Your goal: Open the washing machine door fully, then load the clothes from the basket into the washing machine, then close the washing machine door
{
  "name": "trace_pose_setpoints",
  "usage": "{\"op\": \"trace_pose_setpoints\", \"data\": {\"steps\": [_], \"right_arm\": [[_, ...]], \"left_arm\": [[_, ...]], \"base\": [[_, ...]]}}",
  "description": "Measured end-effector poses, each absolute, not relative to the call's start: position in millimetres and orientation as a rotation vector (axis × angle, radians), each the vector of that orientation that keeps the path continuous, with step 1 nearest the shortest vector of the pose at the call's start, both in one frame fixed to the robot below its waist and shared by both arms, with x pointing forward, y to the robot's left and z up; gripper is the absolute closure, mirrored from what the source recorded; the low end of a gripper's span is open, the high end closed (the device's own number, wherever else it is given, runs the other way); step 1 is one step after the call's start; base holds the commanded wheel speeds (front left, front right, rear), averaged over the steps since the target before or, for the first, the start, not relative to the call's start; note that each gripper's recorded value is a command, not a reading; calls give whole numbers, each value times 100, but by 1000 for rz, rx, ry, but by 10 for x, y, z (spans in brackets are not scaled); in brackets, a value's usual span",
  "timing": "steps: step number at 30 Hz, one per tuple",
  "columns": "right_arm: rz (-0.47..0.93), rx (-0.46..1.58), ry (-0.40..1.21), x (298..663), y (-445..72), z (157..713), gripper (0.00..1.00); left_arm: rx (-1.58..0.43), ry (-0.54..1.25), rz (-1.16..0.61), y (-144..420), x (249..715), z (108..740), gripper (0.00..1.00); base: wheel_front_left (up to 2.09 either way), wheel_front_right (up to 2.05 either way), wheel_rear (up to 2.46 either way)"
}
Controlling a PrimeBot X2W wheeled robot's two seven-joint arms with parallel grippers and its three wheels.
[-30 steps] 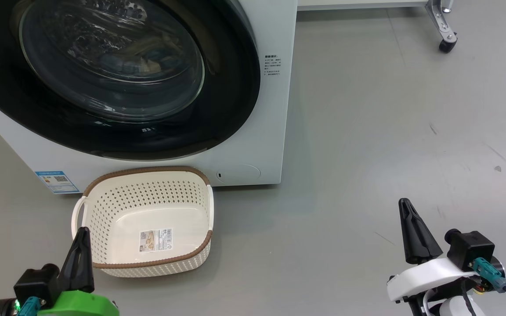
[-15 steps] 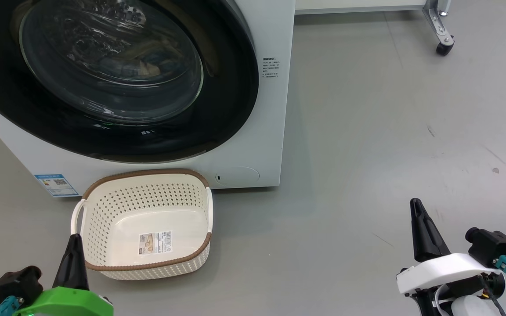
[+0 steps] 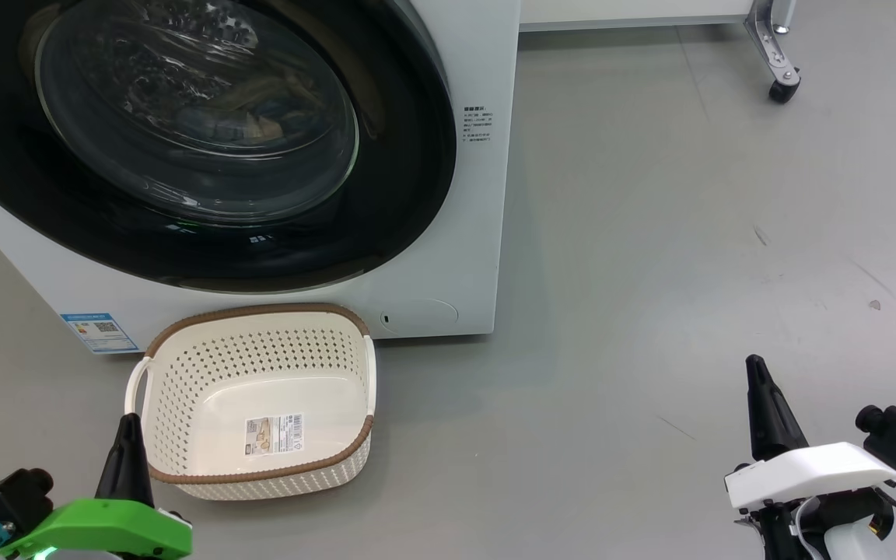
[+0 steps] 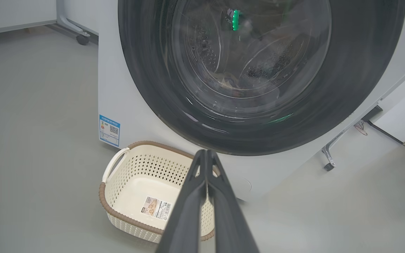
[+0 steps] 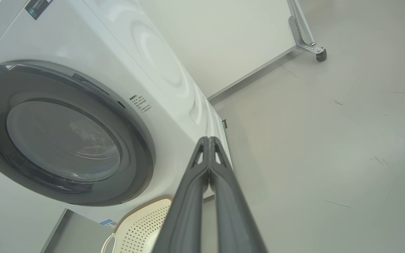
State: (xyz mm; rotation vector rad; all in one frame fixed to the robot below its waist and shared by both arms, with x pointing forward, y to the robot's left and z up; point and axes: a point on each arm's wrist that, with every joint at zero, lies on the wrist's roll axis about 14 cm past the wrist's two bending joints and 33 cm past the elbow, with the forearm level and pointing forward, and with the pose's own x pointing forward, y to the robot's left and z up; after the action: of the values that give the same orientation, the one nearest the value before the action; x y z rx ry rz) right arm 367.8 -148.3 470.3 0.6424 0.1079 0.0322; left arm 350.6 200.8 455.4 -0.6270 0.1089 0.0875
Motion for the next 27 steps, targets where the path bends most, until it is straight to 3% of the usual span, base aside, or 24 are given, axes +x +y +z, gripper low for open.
{"op": "trace_pose_setpoints", "data": {"steps": [27], "right_arm": [[-69, 1095, 134, 3691, -1767, 4653, 100]], "left_arm": [[-1076, 119, 106, 1982, 3611, 4597, 100]], "base": [[0, 0, 0]]}}
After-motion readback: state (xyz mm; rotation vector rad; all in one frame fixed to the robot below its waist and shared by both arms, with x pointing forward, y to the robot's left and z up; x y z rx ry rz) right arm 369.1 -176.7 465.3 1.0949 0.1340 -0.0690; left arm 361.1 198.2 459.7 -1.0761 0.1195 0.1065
